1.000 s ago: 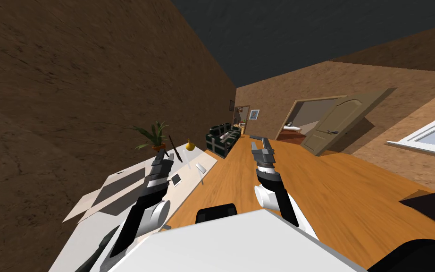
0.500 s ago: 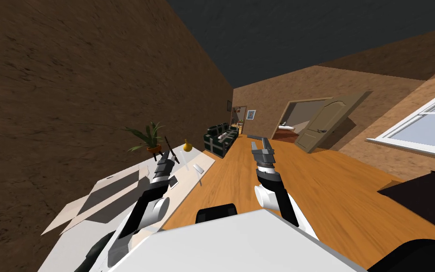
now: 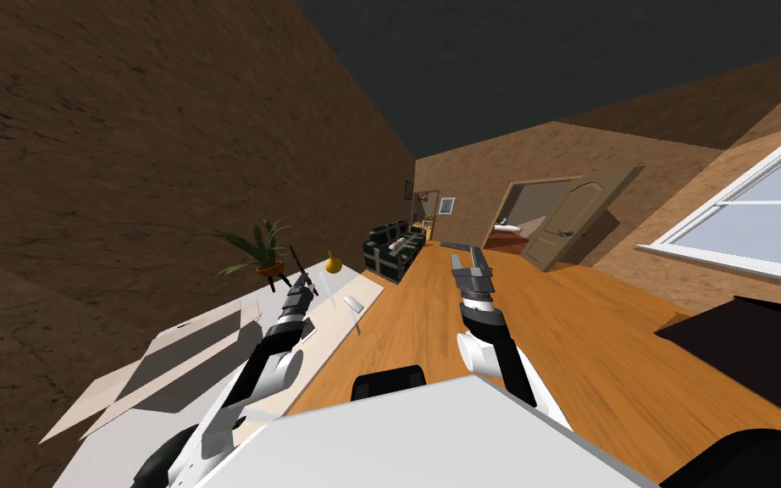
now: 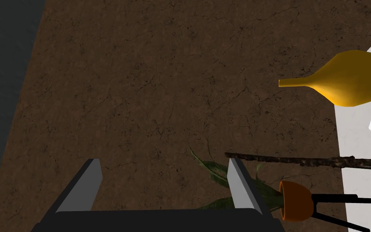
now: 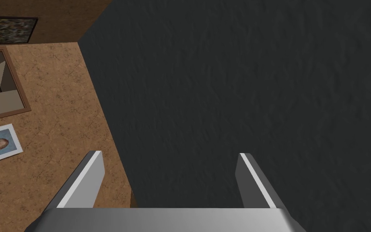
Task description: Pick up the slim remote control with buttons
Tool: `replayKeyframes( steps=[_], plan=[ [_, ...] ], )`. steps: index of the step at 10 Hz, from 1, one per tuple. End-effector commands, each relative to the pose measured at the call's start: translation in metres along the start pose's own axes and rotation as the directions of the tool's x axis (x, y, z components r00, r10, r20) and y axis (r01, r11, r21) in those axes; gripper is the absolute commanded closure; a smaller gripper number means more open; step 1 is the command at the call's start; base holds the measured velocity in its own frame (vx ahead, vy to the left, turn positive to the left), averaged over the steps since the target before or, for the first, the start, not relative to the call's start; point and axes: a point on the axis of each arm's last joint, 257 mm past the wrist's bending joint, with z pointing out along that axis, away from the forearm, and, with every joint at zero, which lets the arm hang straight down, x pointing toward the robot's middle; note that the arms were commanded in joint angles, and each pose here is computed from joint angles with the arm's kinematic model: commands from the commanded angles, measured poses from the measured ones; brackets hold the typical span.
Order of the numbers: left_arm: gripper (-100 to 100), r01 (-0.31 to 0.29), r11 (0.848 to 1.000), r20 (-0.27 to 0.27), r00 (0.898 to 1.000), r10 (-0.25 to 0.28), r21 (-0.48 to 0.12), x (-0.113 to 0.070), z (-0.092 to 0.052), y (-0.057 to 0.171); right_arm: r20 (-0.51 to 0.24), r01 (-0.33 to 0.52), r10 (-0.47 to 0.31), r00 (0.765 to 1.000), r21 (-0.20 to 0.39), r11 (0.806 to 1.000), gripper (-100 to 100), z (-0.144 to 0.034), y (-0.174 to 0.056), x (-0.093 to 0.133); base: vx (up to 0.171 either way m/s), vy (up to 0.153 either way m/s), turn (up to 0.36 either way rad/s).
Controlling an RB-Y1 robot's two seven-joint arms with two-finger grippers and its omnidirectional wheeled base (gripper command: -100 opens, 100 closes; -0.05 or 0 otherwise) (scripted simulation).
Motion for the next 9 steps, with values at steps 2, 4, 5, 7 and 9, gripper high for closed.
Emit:
replayKeyframes(
  steps=[2,4,5,7,9],
  plan=[
    [-100,-0.011,0.998,0.002,1.000,0.011,-0.066,-0.005,0.006,0.027,0.000,0.000,0.000,1.000,0.000,1.000,0,0.000,0.000,0.000,-0.001,-0.012,-0.067],
    [-100,-0.020,0.992,0.003,1.000,0.020,-0.122,-0.011,0.010,0.049,0.000,0.000,0.000,1.000,0.000,1.000,0,0.000,0.000,0.000,0.001,-0.011,-0.062],
    [-100,-0.028,0.984,0.004,1.000,0.030,-0.178,-0.018,0.013,0.070,0.000,0.000,0.000,1.000,0.000,1.000,0,0.000,0.000,0.000,0.003,-0.013,-0.129],
    [-100,-0.037,0.970,0.003,0.999,0.039,-0.239,-0.024,0.014,0.093,0.000,0.000,0.000,1.000,0.000,1.000,0,0.000,0.000,0.000,0.005,-0.013,-0.092],
    [-100,-0.045,0.953,0.001,0.999,0.048,-0.299,-0.031,0.015,0.115,0.000,0.000,0.000,1.000,0.000,1.000,0,0.000,0.000,0.000,0.005,-0.009,-0.074]
  ],
)
